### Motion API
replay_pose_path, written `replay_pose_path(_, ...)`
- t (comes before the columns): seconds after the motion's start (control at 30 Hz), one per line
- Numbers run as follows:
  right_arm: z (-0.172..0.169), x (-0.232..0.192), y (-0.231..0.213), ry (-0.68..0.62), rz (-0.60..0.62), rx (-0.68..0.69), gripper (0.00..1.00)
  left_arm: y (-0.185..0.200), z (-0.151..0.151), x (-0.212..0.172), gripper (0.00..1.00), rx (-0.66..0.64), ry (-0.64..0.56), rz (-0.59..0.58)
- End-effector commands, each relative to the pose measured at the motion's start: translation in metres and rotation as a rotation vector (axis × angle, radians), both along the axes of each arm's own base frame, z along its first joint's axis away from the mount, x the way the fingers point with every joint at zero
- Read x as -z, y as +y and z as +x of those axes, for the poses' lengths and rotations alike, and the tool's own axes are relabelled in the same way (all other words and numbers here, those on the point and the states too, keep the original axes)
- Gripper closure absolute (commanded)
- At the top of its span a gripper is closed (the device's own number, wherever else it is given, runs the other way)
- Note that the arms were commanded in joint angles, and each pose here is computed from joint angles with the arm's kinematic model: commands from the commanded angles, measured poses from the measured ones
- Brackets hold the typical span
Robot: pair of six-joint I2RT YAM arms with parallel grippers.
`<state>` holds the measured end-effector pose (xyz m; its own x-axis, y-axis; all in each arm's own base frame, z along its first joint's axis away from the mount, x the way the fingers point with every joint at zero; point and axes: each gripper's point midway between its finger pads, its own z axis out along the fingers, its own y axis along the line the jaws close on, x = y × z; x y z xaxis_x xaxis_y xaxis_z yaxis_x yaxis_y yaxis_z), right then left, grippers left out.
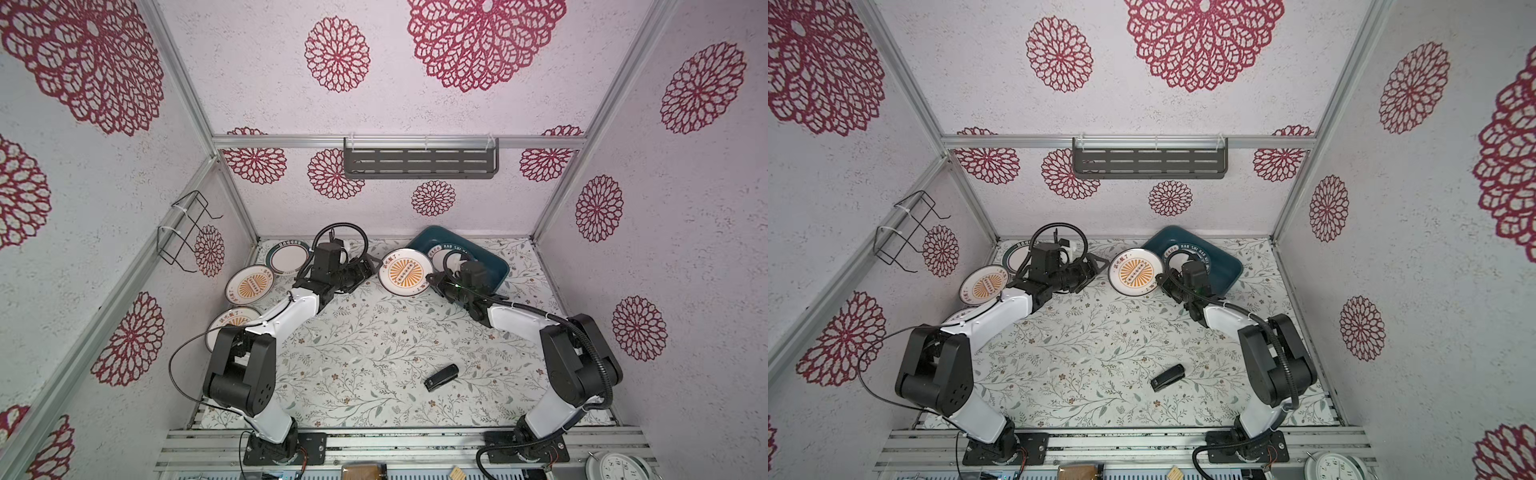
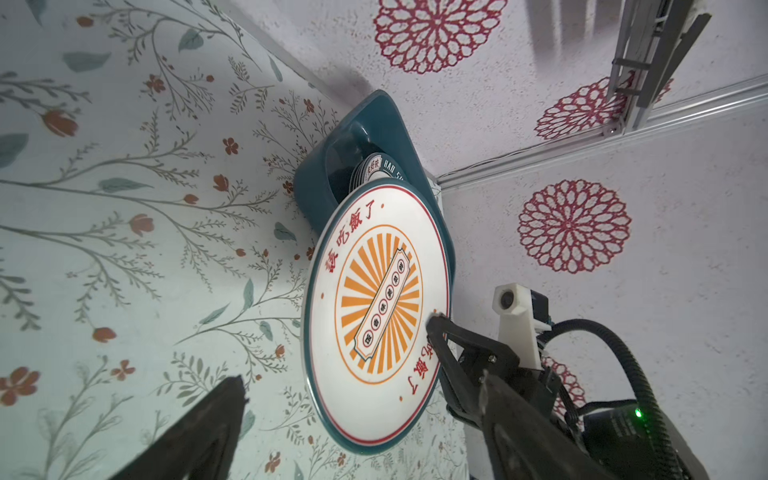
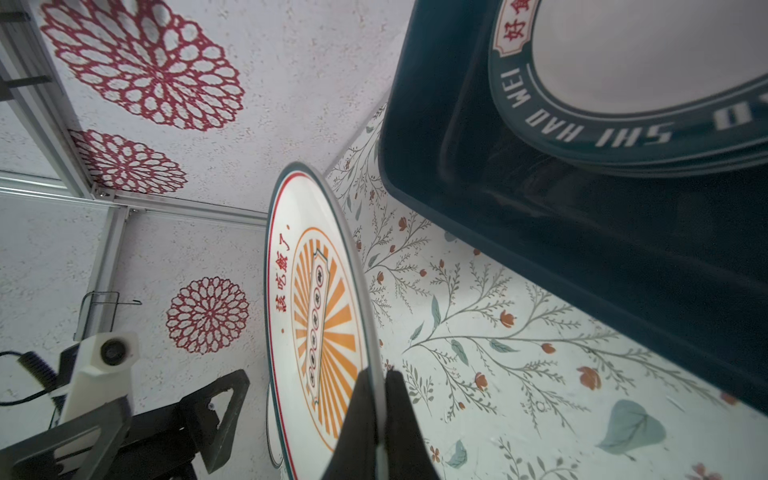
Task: Place the plates into the plastic bin on the countertop
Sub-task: 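Lower the plate onto the stack with the right gripper while the left withdraws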
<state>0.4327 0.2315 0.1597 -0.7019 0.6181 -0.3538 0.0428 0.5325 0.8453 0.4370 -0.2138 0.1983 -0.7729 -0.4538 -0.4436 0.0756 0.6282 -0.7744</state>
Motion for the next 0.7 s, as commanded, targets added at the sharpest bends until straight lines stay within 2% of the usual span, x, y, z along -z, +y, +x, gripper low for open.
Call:
replay_pose_path(0.0, 0.006, -0.040, -0.009, -0.099, 0.051, 0.041, 1.00, -0.002, -0.006, -0.019, 0.04, 0.063, -0.123, 0.085)
replay_pose_path(0.07, 0.004, -0.042, -0.014, -0.099, 0.049, 0.052, 1.00, -0.011, -0.013, -0.027, 0.01, 0.108, -0.202, 0.110)
replay_pose_path(0.17, 0.001, -0.045, -0.022, -0.104, 0.038, 0.070, 1.00, -0.025, -0.025, -0.042, 0.03, 0.158, -0.327, 0.145)
replay_pose_path(0.37, -0.005, -0.048, -0.043, -0.108, 0.010, 0.122, 1.00, -0.047, -0.042, -0.067, 0.03, 0.200, -0.495, 0.187)
replay_pose_path(0.67, -0.005, -0.049, -0.078, -0.103, -0.008, 0.200, 1.00, -0.085, -0.054, -0.071, 0.03, 0.275, -0.607, 0.275)
